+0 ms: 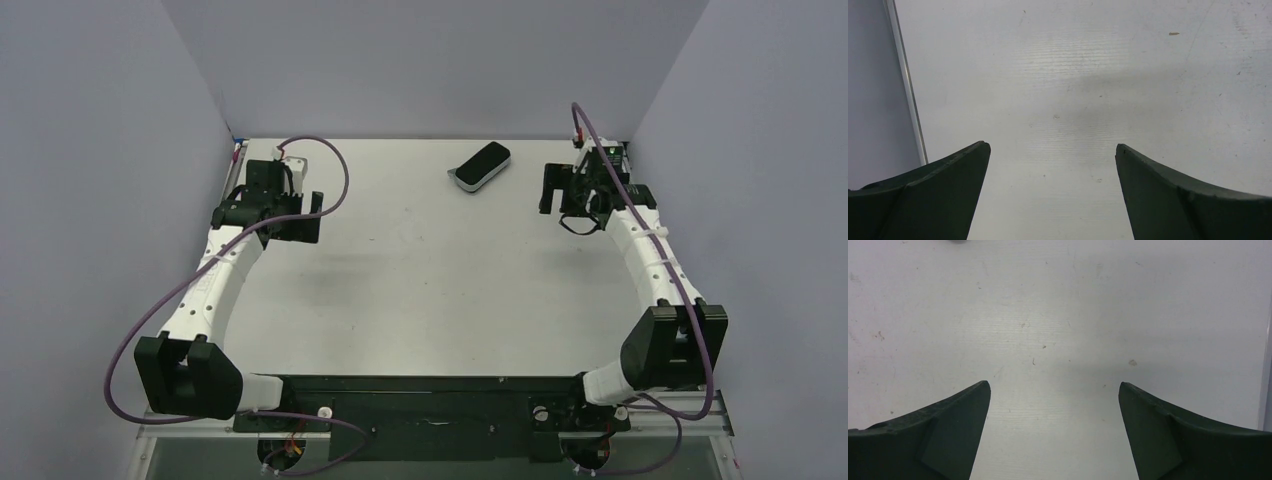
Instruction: Open the umbrella
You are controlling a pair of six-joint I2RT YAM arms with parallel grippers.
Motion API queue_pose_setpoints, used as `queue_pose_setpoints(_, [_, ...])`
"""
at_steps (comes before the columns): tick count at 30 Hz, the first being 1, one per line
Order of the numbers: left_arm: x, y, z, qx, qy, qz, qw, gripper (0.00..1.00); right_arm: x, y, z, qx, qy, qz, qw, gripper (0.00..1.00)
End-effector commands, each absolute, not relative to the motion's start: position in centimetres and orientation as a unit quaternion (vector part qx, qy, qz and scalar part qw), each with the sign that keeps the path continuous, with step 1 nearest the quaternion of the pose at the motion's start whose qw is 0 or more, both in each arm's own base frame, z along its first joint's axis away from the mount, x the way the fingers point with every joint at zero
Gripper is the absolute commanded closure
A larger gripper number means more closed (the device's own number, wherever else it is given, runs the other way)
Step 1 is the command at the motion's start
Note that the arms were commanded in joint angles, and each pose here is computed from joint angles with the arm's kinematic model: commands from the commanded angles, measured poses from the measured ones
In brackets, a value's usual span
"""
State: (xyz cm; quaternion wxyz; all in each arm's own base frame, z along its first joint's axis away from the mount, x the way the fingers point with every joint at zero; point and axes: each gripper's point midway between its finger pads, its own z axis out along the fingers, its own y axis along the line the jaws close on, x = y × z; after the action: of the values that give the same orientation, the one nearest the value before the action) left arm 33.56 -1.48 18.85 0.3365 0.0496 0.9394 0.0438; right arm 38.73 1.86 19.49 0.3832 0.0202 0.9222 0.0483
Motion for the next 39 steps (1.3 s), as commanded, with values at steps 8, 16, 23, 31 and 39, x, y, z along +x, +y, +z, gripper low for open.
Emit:
queue_pose_setpoints(8, [32.1, -3.3, 19.5, 0.082, 0.941, -0.007, 0.329, 0.03, 47.2, 7.8, 22.3, -0.120, 0.895, 0.004, 0.430, 0.05])
queue_pose_setpoints(16, [31.1, -2.9, 19.6, 0.070, 0.944, -0.008, 0.324, 0.03, 54.3, 14.0, 22.8, -0.139, 0.867, 0.004, 0.478, 0.06])
queue_pose_setpoints(23, [29.5, -2.7, 19.2, 0.062, 0.948, -0.016, 0.313, 0.03, 61.0, 17.5, 22.5, -0.071, 0.832, -0.020, 0.550, 0.09])
queue_pose_setpoints(31, [28.4, -2.3, 19.1, 0.054, 0.951, -0.012, 0.303, 0.03, 65.9, 15.2, 20.9, 0.063, 0.794, -0.052, 0.603, 0.07])
queue_pose_setpoints(39, [27.7, -2.2, 19.4, 0.039, 0.955, -0.016, 0.294, 0.03, 68.3, 13.8, 16.5, 0.143, 0.788, -0.025, 0.598, 0.09])
